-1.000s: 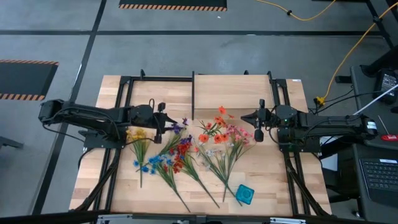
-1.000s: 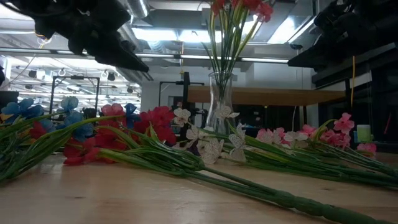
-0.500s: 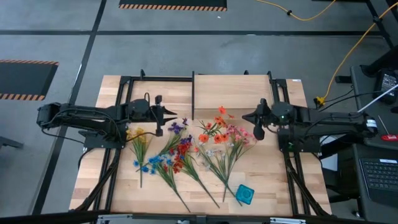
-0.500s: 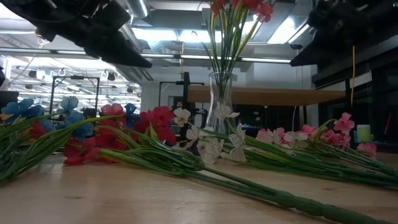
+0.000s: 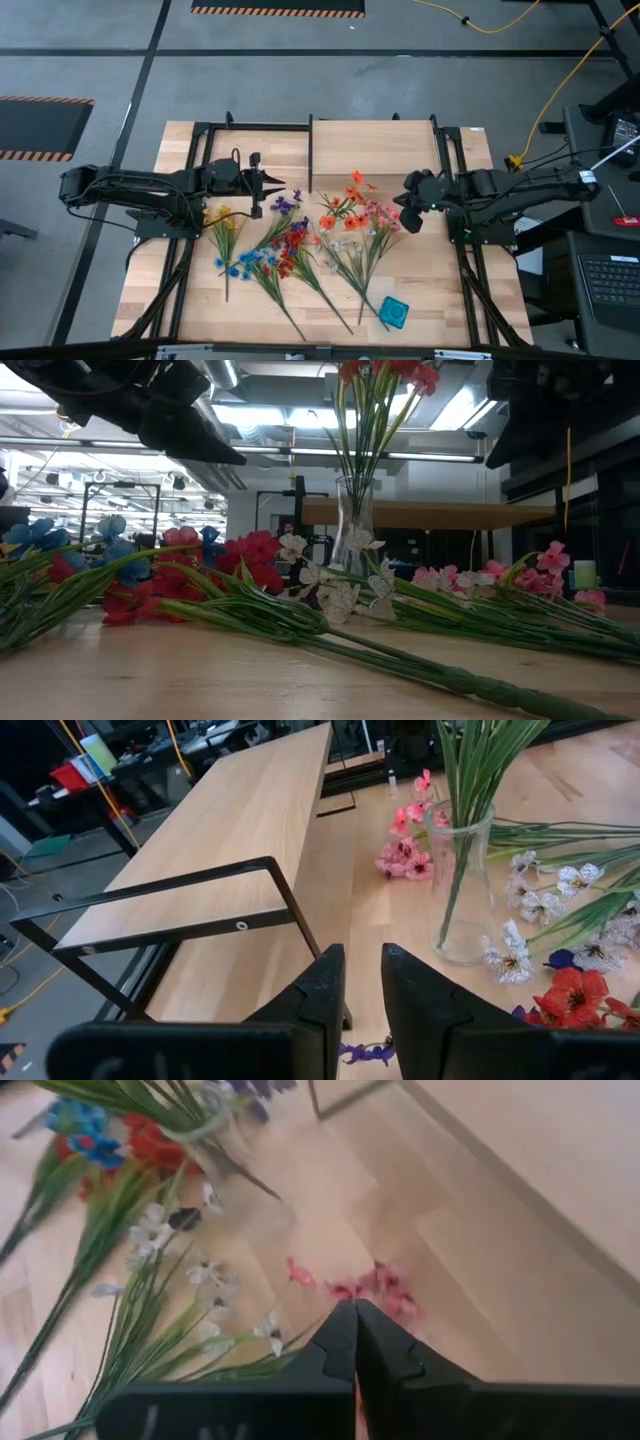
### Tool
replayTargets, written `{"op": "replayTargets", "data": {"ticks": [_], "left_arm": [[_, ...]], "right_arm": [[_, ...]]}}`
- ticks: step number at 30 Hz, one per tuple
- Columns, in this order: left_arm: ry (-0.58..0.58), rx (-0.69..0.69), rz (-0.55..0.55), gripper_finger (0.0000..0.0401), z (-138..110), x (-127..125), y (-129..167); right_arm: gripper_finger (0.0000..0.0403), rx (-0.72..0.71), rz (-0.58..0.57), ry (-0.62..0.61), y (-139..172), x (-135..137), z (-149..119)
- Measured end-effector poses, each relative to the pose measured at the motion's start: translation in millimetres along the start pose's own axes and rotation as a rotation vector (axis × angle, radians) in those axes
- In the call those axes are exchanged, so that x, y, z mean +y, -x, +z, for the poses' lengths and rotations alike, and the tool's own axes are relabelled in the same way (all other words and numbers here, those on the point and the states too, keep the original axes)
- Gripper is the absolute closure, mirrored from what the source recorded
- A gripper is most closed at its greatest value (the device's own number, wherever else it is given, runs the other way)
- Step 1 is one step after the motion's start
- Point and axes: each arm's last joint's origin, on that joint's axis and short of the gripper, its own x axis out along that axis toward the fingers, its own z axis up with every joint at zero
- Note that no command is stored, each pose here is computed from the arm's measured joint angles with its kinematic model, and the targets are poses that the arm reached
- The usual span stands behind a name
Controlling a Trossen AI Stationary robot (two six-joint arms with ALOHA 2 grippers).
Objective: Pick and place flowers into a vace then onto a shelf
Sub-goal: Put the pink flowers into the transparent vase
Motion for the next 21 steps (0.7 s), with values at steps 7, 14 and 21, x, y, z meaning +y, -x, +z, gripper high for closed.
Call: {"op": "replayTargets", "data": {"ticks": [7,14,21], "left_arm": [[-0.001,0.007,0.024,0.0338,0,1,0],[-0.012,0.010,0.039,0.0368,0,1,0],[-0.001,-0.009,-0.034,0.0398,0,-1,0]], "right_arm": [[0.0401,0.105,0.014,-0.041,0,43,6],[0.0402,0.216,-0.060,-0.086,-6,82,5],[0.0399,0.265,-0.102,-0.205,-18,101,-4]]}}
